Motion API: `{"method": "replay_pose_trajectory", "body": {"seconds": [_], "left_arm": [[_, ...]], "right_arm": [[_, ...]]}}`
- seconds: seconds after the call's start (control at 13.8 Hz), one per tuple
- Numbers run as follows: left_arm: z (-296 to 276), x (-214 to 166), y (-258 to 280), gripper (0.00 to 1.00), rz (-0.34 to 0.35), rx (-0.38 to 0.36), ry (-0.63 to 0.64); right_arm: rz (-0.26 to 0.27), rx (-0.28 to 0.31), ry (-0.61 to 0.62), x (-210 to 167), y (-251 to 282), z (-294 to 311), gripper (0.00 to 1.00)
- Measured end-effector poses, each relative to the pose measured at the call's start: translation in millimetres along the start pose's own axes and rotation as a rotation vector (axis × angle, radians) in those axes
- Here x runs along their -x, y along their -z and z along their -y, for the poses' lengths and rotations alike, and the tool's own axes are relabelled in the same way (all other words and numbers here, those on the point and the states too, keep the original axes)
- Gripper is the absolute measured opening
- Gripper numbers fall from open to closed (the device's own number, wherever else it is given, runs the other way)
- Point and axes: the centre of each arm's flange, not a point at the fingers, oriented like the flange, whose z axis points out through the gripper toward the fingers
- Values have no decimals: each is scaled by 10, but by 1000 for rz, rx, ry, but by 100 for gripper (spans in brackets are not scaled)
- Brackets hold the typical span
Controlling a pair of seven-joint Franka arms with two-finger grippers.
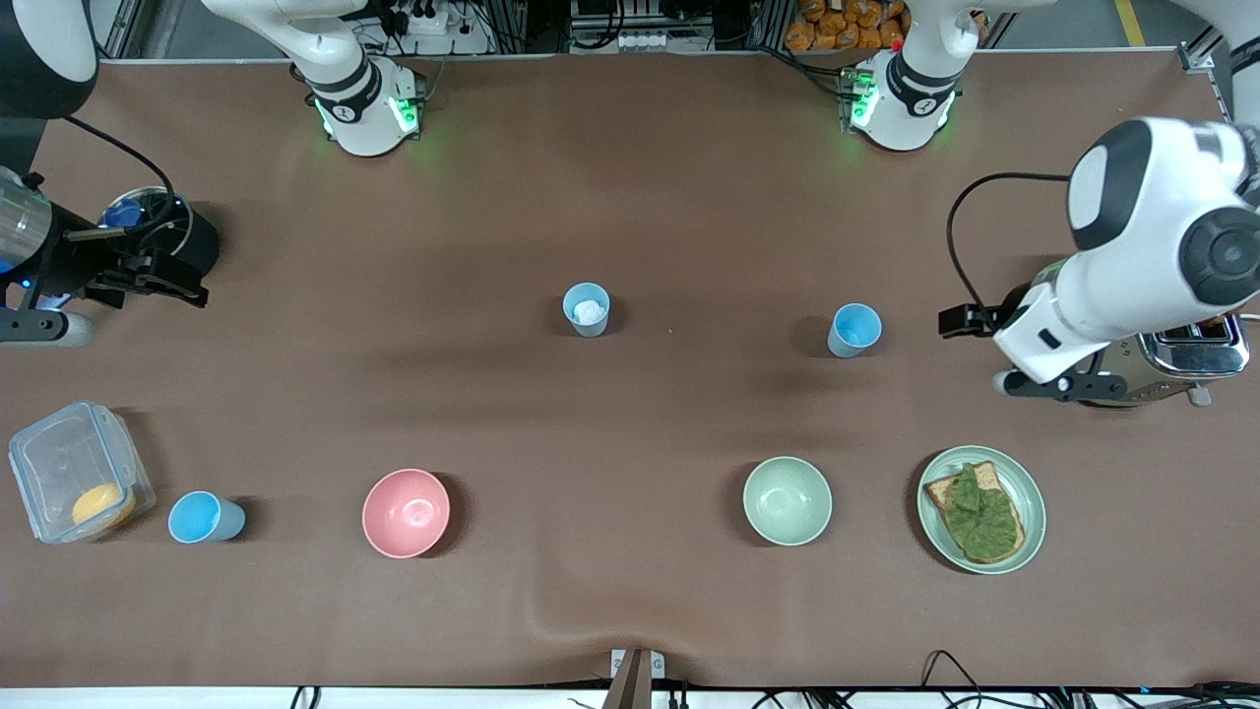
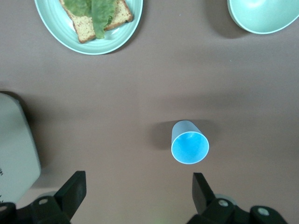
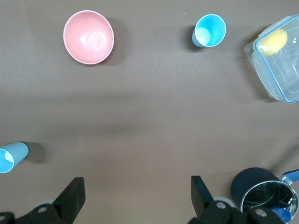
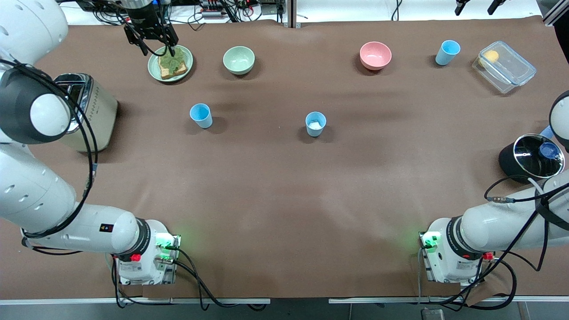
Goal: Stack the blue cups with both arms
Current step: 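Move the left gripper over the blue cup near the toaster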
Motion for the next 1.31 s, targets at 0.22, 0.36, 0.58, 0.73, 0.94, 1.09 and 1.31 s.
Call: {"method": "replay_pose_trajectory", "body": {"seconds": [0.22,0.36,0.58,0.73,0.94,1.09,1.31], "left_arm": [[-217,-78,-237,100,-12,-4,-17],[-437,-119,-530,100,-29,-6,11],[-818,-118,-998,100,-61,-8,20],[-948,-86,-1246,100,-76,-6,36],[-1051,-3,-1432,100,-56,-14,59],[-1092,57,-1599,100,-25,-26,56],[-1188,107,-1853,100,15,-41,39]], "right_arm": [[0,0,-1,0,0,-4,100],[0,0,-1,0,0,-8,100],[0,0,-2,0,0,-13,100],[0,0,-3,0,-1,-16,100],[1,0,-5,0,-1,-28,100],[1,0,-6,0,-1,-34,100],[2,0,-5,1,-3,-29,100]]}}
